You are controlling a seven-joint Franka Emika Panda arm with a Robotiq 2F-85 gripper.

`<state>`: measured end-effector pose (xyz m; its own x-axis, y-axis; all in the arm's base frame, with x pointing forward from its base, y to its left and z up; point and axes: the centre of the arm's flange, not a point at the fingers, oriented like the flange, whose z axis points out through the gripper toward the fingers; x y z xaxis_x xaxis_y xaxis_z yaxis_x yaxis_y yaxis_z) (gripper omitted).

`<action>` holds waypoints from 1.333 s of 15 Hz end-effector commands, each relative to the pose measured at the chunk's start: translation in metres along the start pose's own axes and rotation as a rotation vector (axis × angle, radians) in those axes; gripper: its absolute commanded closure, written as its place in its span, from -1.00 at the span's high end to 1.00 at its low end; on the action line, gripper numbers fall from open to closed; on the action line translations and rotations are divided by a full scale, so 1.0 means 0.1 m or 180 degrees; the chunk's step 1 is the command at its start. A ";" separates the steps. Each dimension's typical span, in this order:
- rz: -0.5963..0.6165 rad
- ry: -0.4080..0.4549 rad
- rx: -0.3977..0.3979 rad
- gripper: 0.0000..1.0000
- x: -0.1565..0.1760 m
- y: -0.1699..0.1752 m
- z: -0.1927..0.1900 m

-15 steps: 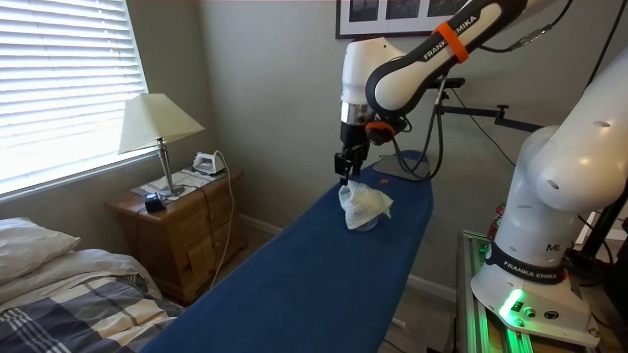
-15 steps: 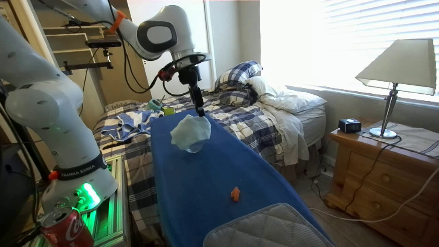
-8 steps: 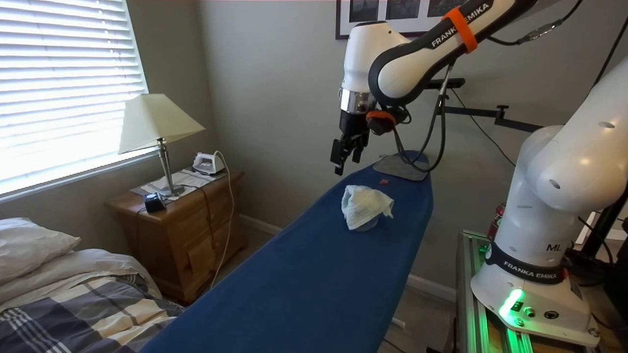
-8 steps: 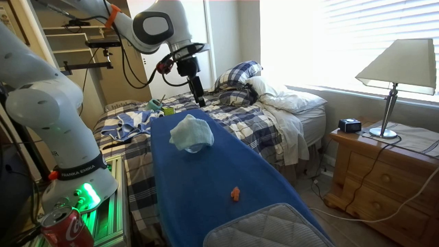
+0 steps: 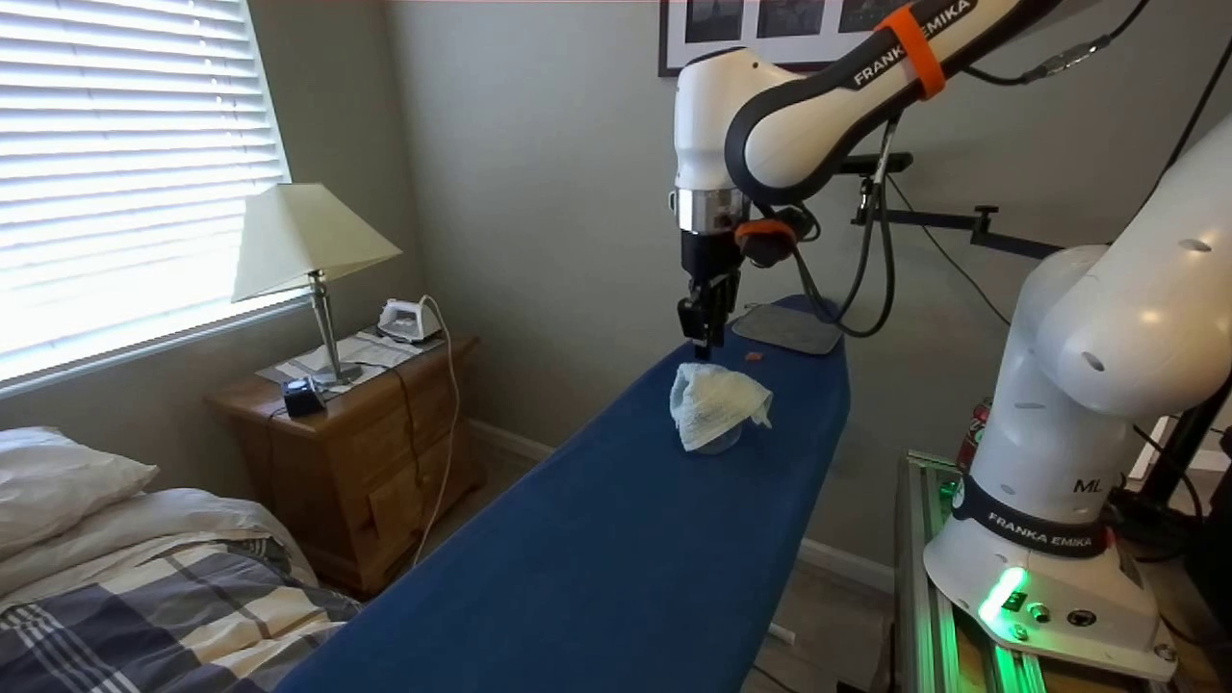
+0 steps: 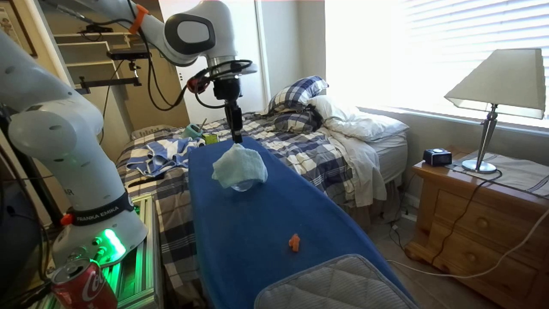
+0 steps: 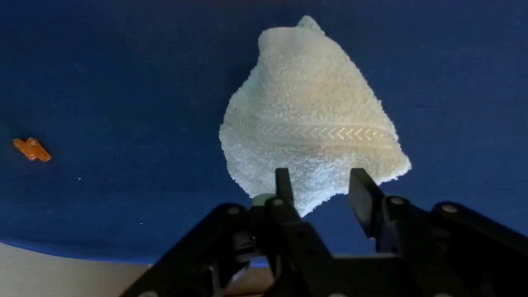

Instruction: Put the towel over the glass cup then push the towel into the glass cup.

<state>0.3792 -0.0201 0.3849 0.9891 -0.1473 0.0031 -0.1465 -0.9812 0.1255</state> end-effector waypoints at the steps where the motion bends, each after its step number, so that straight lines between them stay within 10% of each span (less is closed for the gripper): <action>1: -0.0147 -0.0116 0.0032 -0.76 0.06 0.04 0.12; 4: -0.0256 -0.0199 0.0073 -1.00 0.06 0.05 0.25; 20: -0.0688 0.0116 0.0167 -1.00 0.07 -0.04 0.71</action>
<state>0.3864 -0.0282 0.3272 0.9990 0.0442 -0.0014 0.0441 -0.9948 0.0915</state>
